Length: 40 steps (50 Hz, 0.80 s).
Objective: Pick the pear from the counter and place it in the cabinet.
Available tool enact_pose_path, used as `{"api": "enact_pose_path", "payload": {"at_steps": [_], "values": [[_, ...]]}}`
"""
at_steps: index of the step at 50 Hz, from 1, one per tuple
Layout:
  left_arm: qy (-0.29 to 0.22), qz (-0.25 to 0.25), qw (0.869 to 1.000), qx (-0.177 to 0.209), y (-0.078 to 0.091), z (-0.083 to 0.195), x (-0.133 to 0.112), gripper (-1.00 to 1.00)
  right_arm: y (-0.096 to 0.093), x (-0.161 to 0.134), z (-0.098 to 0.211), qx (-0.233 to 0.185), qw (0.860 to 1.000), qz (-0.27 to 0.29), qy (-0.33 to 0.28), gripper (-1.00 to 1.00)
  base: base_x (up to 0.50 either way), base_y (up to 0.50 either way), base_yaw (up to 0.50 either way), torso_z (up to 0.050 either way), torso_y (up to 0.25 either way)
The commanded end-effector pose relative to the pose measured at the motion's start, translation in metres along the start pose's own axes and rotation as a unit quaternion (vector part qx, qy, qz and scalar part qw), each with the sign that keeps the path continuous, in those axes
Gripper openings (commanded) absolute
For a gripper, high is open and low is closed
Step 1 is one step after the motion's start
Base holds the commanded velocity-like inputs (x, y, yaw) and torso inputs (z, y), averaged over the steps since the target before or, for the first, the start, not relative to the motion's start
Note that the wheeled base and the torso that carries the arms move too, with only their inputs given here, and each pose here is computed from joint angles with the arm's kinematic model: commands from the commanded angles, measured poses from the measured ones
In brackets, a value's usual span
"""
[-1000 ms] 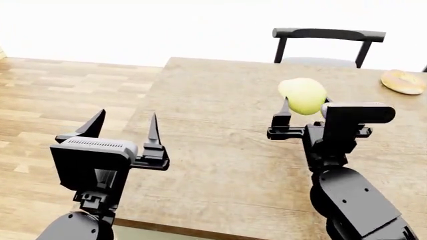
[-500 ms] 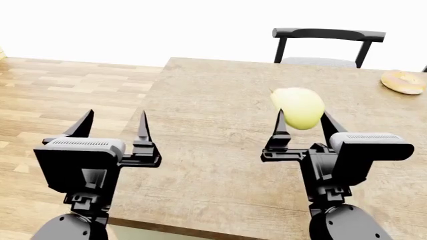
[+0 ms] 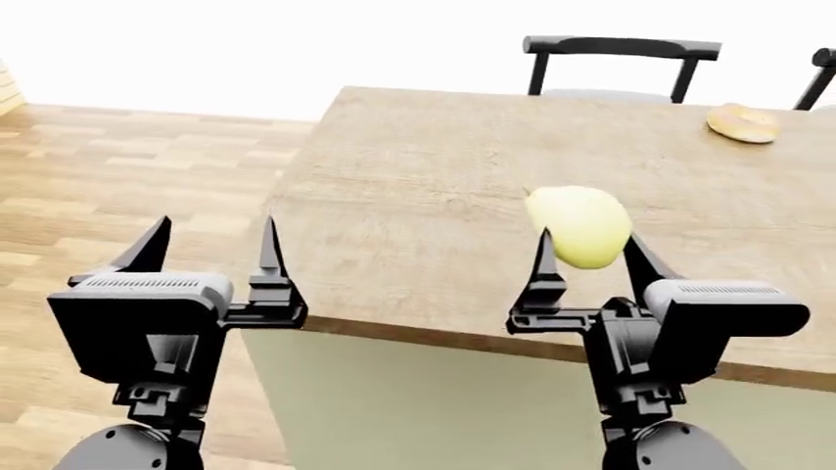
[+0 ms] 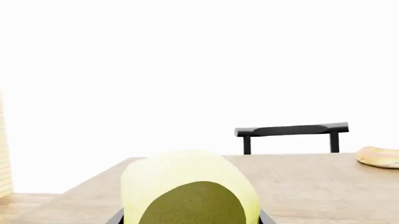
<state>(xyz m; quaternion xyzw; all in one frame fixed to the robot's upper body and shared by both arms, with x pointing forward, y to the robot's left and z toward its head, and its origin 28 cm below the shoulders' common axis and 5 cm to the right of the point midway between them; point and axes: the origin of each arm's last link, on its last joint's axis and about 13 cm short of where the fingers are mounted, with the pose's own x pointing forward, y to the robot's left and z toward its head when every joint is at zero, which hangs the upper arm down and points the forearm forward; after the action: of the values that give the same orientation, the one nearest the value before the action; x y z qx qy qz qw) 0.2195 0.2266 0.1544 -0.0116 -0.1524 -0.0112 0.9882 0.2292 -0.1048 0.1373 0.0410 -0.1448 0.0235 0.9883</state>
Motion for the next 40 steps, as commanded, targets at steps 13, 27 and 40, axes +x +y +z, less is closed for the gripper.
{"api": "enact_pose_path", "payload": {"at_steps": [13, 27, 40], "values": [[-0.003, -0.001, 1.0, 0.001, 0.0, 0.002, -0.001, 1.0, 0.009, -0.003, 0.031, -0.018, 0.997, 0.022, -0.068, -1.0, -0.05, 0.38, 0.0, 0.0, 0.0], [-0.001, -0.002, 1.0, 0.006, -0.001, 0.0, -0.001, 1.0, 0.011, -0.007, 0.025, -0.06, 0.995, 0.035, -0.075, -1.0, 0.09, 0.06, 0.36, 0.0, 0.0], [0.002, 0.0, 1.0, 0.007, -0.001, -0.002, -0.002, 1.0, 0.012, -0.008, 0.021, -0.068, 0.994, 0.037, -0.071, -1.0, 0.0, 0.0, 0.5, 0.0, 0.0]]}}
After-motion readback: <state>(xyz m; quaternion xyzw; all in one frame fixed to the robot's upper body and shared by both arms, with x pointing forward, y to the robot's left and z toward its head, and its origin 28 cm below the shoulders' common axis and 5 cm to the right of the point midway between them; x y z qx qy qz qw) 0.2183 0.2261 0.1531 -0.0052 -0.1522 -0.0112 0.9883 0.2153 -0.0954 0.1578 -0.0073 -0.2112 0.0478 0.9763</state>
